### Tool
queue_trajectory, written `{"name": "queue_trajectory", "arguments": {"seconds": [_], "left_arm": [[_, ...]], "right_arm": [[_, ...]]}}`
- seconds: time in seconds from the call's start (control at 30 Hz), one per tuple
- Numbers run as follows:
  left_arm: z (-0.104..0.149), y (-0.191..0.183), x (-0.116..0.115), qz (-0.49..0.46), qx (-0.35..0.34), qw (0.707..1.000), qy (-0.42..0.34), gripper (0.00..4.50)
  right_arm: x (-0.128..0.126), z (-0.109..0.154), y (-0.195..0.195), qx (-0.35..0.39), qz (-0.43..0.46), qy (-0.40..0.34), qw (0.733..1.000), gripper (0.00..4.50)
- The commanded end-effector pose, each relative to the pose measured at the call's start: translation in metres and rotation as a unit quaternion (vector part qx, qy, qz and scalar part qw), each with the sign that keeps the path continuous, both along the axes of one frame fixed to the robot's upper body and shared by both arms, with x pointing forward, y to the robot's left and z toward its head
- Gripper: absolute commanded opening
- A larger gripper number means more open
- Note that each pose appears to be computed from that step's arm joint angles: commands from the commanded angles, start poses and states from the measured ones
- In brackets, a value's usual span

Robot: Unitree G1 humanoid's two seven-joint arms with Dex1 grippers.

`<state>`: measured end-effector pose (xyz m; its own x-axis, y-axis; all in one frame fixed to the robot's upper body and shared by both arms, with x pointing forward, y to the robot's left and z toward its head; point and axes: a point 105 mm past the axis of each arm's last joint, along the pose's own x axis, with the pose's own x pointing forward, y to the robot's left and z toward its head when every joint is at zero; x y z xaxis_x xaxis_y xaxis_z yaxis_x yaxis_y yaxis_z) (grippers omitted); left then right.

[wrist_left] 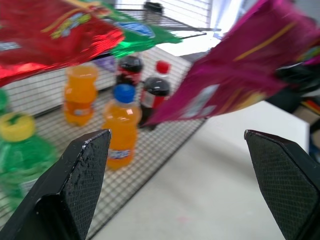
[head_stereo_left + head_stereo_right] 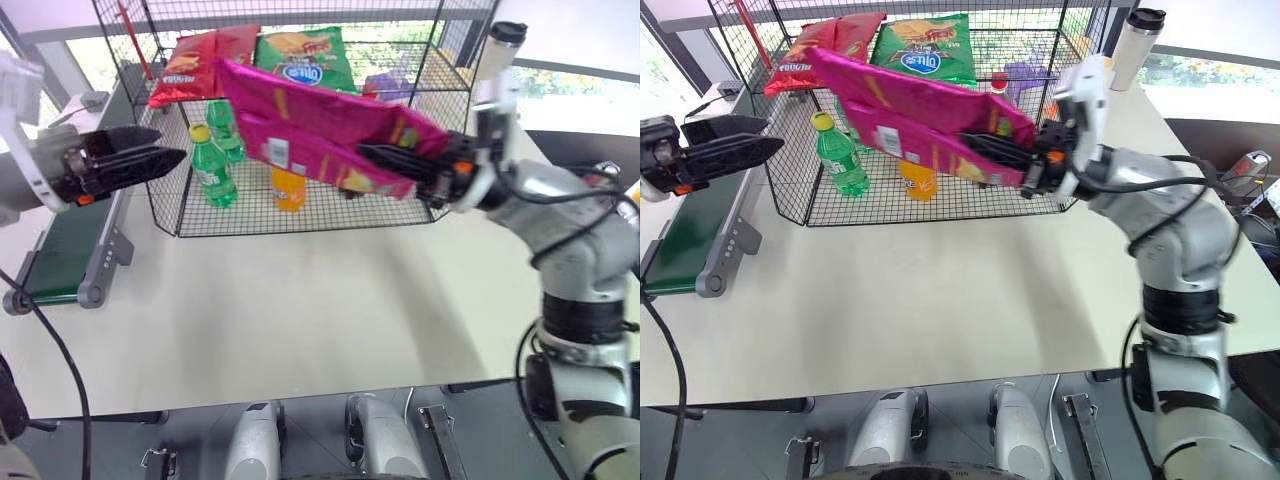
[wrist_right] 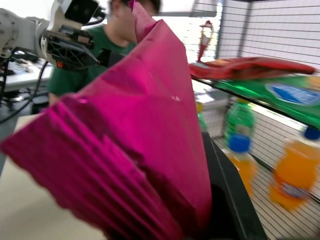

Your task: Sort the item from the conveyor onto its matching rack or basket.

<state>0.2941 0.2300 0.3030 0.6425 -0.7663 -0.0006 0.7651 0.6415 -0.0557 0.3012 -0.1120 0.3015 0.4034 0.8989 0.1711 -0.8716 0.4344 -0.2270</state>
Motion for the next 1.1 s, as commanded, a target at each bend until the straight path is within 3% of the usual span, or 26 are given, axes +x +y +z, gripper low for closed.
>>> {"name": "queue_trajectory", "arguments": {"seconds": [0.03,0.23,0.4,0.5,0.57,0.63,0.7,0.87,0.97,1.1], "left_arm": [[0.010,-0.007,0.000,0.015,0.007,0.998,-0.055,4.45],[0.012,-0.037,0.013,0.057,0.030,0.993,-0.103,4.45],[0.007,-0.059,0.015,0.064,0.036,0.990,-0.120,4.45],[0.003,-0.063,0.013,0.072,0.030,0.990,-0.121,4.45],[0.000,-0.062,0.010,0.080,0.020,0.990,-0.118,4.45],[-0.003,-0.061,0.007,0.088,0.006,0.989,-0.115,4.45],[-0.006,-0.062,0.006,0.092,0.001,0.989,-0.112,4.45],[-0.014,-0.065,0.006,0.102,-0.003,0.989,-0.106,4.45],[-0.018,-0.066,0.007,0.105,-0.007,0.989,-0.104,4.45],[-0.022,-0.069,0.005,0.106,-0.016,0.989,-0.101,4.45]], "right_arm": [[-0.024,0.051,-0.044,0.011,-0.088,-0.091,0.992,0.00],[-0.020,0.090,-0.069,-0.003,-0.219,-0.195,0.956,0.00],[0.018,0.074,-0.056,-0.109,-0.297,-0.257,0.913,0.00],[0.043,0.072,-0.051,-0.127,-0.343,-0.292,0.884,0.00],[0.062,0.070,-0.050,-0.151,-0.391,-0.317,0.851,0.00],[0.079,0.068,-0.048,-0.201,-0.440,-0.357,0.799,0.00],[0.088,0.070,-0.047,-0.206,-0.467,-0.367,0.777,0.00],[0.109,0.071,-0.037,-0.232,-0.482,-0.361,0.764,0.00],[0.122,0.072,-0.033,-0.213,-0.493,-0.324,0.779,0.00],[0.134,0.072,-0.033,-0.230,-0.501,-0.305,0.776,0.00]]}}
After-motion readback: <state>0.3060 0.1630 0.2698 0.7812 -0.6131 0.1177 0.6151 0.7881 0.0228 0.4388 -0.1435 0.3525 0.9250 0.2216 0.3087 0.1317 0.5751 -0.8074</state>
